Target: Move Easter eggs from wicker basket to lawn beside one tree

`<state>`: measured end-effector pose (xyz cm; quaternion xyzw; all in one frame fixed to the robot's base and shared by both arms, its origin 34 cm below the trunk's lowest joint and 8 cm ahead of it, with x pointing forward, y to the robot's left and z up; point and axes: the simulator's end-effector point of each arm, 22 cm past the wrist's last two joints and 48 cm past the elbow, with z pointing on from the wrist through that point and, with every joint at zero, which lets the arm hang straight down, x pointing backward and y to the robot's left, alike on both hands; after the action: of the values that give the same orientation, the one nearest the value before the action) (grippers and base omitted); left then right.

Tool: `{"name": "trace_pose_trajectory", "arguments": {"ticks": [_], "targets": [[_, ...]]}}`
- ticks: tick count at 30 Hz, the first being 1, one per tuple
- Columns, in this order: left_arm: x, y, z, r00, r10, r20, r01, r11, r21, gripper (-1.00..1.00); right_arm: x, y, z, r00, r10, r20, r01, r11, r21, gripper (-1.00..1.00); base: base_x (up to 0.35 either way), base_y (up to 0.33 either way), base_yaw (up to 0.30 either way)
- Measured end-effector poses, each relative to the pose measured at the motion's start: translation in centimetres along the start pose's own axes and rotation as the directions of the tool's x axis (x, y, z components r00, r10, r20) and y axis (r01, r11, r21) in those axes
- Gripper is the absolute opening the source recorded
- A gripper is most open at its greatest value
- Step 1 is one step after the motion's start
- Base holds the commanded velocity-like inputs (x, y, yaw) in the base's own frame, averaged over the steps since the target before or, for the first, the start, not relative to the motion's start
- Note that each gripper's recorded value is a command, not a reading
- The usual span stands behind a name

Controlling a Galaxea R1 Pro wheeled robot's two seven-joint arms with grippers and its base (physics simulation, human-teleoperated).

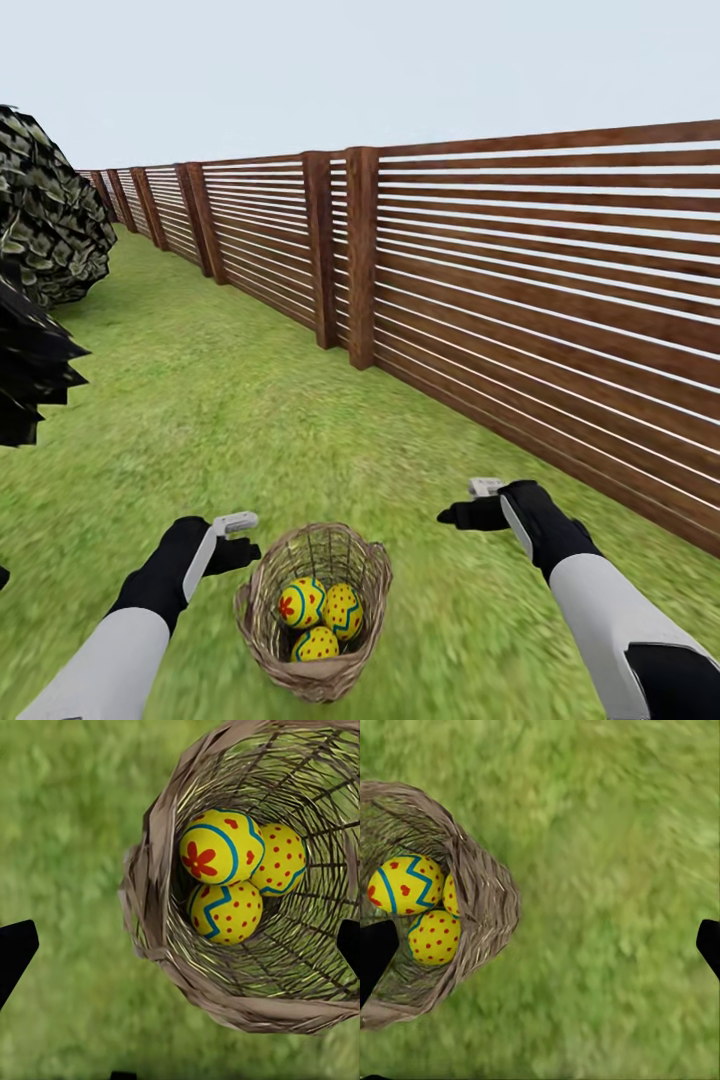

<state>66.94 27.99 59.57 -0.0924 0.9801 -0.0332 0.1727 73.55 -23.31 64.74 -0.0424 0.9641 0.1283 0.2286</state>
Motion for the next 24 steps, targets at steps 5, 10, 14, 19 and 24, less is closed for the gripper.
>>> {"name": "trace_pose_trajectory", "arguments": {"ticks": [5,10,14,19,24], "targets": [[0.4,0.2,0.8,1.000,-0.003,0.001,0.003,1.000,0.000,1.00,0.3,-0.3,0.6,0.999,0.030,0.011,-0.030,0.999,-0.015,1.00,0.000,0.000,0.000],[0.7,0.4,1.7,1.000,-0.005,0.001,0.005,1.000,-0.001,1.00,0.8,-0.5,1.4,0.999,0.033,0.013,-0.032,0.999,-0.016,1.00,0.000,0.000,0.000],[1.0,0.5,2.3,1.000,-0.006,0.003,0.006,1.000,-0.001,1.00,1.1,-0.6,2.0,0.999,0.033,0.014,-0.032,0.999,-0.017,1.00,0.000,0.000,0.000],[1.4,0.7,3.2,1.000,-0.006,0.004,0.006,1.000,-0.001,1.00,1.6,-0.7,2.8,0.999,0.032,0.015,-0.032,0.999,-0.019,1.00,0.000,0.000,0.000],[1.8,0.9,4.0,1.000,-0.008,0.005,0.008,1.000,-0.002,1.00,2.1,-0.8,3.5,0.999,0.032,0.016,-0.031,0.999,-0.020,1.00,0.000,0.000,0.000]]}}
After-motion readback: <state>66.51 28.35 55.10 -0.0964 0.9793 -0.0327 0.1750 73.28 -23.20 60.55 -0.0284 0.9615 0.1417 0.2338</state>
